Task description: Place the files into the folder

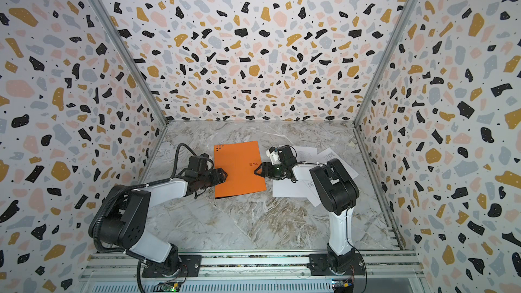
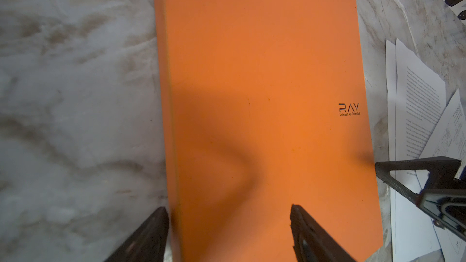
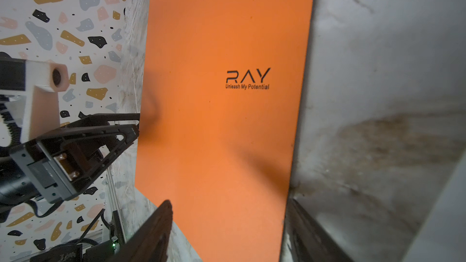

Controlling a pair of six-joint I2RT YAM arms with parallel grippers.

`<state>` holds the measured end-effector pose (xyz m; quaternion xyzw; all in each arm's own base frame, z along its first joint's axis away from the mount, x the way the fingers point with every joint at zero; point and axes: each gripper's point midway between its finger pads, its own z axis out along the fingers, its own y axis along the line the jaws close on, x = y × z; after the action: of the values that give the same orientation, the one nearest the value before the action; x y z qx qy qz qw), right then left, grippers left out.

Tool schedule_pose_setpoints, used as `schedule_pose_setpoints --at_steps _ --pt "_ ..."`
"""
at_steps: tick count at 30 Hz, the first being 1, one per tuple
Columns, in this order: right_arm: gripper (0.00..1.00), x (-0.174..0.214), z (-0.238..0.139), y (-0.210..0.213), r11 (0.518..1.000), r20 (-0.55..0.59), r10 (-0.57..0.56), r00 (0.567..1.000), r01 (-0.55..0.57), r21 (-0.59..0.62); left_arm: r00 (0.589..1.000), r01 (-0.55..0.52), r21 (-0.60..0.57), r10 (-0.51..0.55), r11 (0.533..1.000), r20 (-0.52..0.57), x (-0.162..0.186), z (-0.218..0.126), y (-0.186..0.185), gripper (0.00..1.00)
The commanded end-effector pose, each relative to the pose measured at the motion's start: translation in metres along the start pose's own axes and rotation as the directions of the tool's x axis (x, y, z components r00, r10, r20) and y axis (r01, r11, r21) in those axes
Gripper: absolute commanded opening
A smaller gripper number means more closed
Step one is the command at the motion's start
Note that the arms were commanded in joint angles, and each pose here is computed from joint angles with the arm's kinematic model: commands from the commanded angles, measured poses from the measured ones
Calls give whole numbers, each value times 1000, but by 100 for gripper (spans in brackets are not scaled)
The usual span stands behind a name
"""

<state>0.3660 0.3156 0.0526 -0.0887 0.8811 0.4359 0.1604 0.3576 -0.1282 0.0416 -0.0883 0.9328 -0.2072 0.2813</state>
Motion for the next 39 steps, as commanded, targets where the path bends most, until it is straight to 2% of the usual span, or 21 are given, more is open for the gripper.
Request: schedule_pose_setpoints --at_steps 1,16,33,39 --pt "71 -2 -7 19 999 4 -17 1000 17 -46 1000 11 18 -11 1000 -1 2 3 -1 76" --pt "71 -4 -23 38 996 34 -16 999 19 -90 1000 13 37 -13 999 4 0 6 -7 76" --pt "72 -3 -42 53 994 63 -12 998 19 -106 999 -45 85 44 995 16 -8 13 -36 76" --pt "67 -5 -49 71 984 77 5 997 8 -178 997 -66 147 61 987 38 -14 13 -53 76"
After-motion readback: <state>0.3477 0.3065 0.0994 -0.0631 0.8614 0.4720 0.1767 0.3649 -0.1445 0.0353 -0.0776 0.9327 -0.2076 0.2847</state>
